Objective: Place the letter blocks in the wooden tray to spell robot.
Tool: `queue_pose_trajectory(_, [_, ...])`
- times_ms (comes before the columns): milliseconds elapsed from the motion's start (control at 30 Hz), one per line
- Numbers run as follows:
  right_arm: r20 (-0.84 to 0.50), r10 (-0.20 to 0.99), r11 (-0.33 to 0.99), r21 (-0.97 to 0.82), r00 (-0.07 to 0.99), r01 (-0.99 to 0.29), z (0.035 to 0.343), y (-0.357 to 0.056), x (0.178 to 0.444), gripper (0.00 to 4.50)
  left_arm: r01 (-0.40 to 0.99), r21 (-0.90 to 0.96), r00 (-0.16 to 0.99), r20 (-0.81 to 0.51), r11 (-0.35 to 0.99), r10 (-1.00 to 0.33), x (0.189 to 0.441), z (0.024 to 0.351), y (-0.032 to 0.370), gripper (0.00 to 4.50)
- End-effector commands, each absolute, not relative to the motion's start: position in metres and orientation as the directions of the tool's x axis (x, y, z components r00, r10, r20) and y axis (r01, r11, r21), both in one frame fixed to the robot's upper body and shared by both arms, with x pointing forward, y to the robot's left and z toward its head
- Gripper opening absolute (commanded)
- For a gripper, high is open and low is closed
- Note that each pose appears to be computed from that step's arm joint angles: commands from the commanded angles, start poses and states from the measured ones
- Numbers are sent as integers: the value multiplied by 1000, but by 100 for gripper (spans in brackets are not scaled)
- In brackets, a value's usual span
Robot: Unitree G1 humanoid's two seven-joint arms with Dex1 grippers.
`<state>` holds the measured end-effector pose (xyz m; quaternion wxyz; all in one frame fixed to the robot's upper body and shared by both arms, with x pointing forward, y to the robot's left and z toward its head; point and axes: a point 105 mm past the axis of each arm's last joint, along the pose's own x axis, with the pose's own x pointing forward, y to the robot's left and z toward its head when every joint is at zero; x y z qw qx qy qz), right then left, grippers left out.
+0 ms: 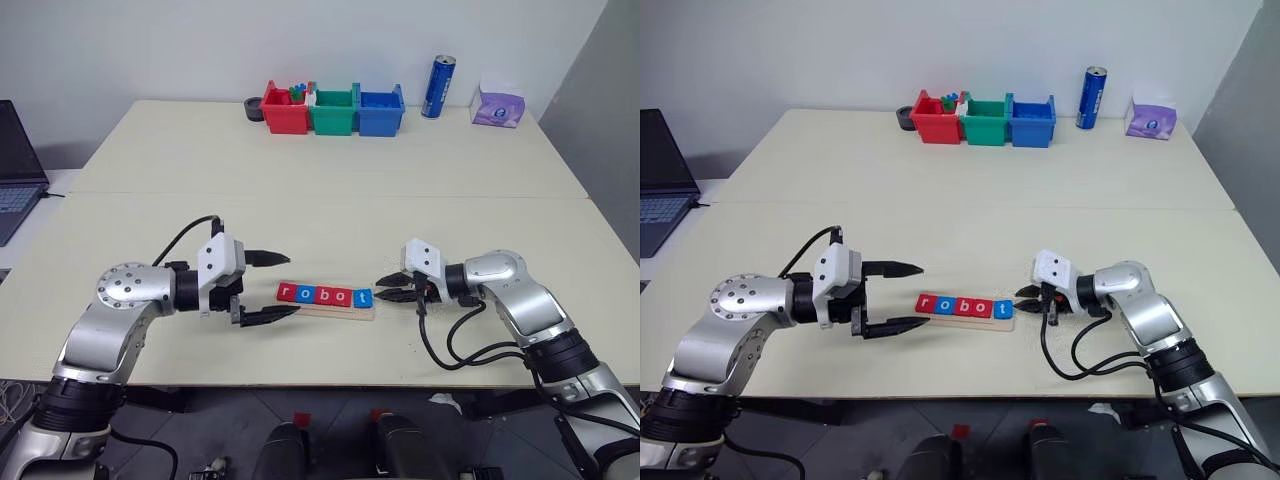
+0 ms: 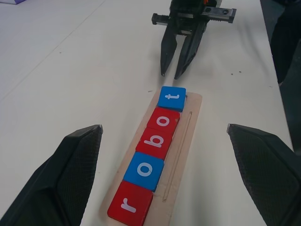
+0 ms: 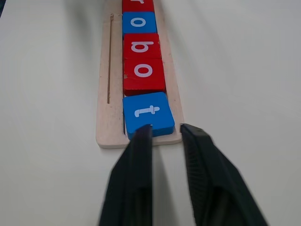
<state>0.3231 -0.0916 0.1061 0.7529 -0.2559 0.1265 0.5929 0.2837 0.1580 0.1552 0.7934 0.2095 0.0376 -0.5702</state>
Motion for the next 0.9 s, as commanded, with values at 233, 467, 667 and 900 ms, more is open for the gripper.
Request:
queue_pose_trajectory(233, [-496,833,124,-266,246,-956,102,-78,319,5,902,342,366,-287,262,-885,286,166,160,450])
queue_pose_trajectory(467, [-494,836,114,-267,237,-957,99,-72,319,5,901,341,371,-290,267,-882,284,165,162,450])
queue_pose_trajectory(667, [-478,846,117,-269,237,-956,107,-70,320,5,900,340,378,-294,273,-878,283,165,163,450])
queue_pose_trajectory(900, [-447,868,128,-217,215,-968,136,-85,304,63,901,284,412,-319,329,-854,278,163,171,450])
